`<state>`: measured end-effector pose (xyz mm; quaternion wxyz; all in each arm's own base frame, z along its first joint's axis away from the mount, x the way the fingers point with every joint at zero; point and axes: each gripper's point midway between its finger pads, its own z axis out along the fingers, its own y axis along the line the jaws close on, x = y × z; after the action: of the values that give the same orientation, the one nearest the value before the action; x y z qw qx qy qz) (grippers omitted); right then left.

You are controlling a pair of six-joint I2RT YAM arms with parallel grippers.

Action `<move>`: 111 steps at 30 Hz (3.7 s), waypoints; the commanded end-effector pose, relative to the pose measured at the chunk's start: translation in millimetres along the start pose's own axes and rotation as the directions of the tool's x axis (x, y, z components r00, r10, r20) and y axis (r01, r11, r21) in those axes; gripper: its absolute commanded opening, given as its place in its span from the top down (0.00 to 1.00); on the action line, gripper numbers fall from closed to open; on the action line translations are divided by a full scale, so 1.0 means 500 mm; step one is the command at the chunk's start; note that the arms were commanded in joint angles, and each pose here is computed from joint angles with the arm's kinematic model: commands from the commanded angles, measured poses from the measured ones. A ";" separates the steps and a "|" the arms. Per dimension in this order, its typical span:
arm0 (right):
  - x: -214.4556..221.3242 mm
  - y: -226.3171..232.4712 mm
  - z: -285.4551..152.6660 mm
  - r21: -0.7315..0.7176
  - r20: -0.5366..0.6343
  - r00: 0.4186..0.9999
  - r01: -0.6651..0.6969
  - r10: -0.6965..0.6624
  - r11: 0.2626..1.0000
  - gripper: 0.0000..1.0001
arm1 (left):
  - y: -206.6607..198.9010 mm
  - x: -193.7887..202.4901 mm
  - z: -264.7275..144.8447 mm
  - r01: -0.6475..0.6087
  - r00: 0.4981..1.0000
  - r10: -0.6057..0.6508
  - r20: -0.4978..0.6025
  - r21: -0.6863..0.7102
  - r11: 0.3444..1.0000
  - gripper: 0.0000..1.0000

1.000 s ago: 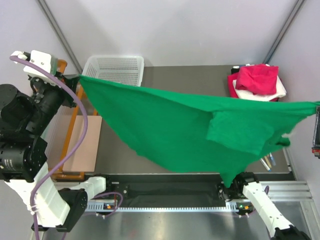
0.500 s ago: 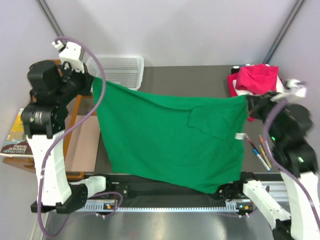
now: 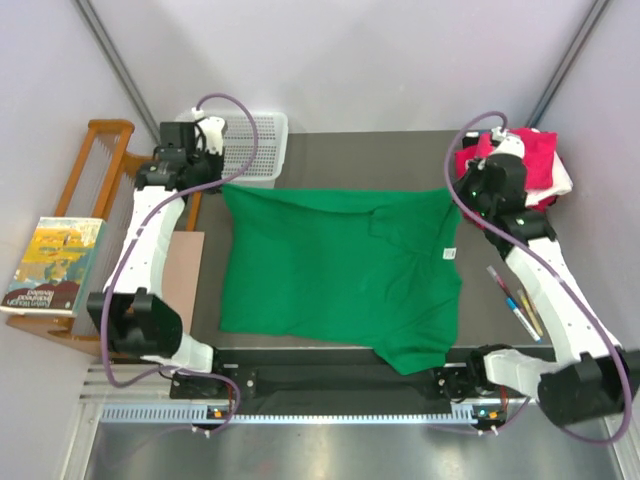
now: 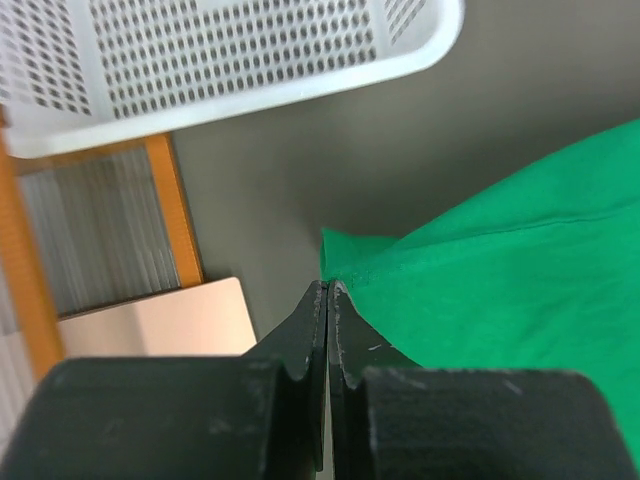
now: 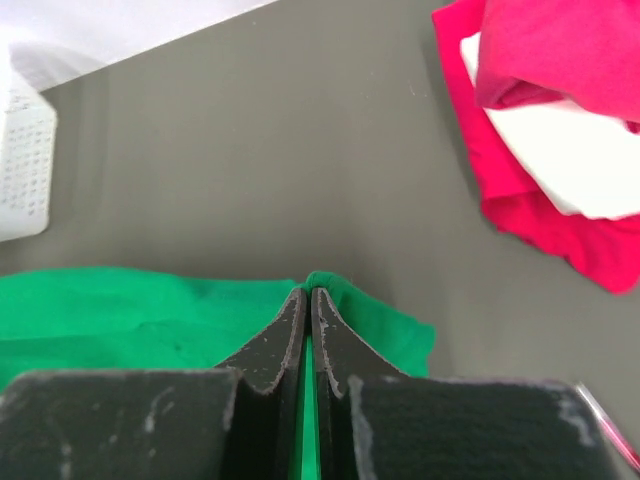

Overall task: Fold and stack the t-shirts
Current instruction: Flatten the tshirt out

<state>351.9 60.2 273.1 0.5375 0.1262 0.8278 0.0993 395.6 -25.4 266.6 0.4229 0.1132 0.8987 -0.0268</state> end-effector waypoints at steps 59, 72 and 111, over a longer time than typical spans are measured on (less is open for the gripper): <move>0.046 -0.084 0.404 0.067 -0.229 0.962 -0.134 0.146 0.989 1.00 | 0.015 0.002 0.225 0.026 0.999 -0.026 -0.029 -0.018 1.000 1.00; 0.044 -0.157 0.498 0.152 -0.261 0.951 -0.130 0.166 0.980 0.71 | 0.008 0.012 0.217 0.030 0.999 -0.030 -0.031 -0.009 1.000 1.00; 0.298 -0.049 0.282 0.030 -0.484 0.867 -0.117 0.117 0.993 0.65 | -0.021 0.018 0.221 0.012 0.999 -0.012 -0.044 0.008 1.000 1.00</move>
<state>417.2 89.3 55.3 0.2659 0.1555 0.9376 0.1616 469.7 -48.5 164.1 0.3700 0.1130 0.9216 -0.0323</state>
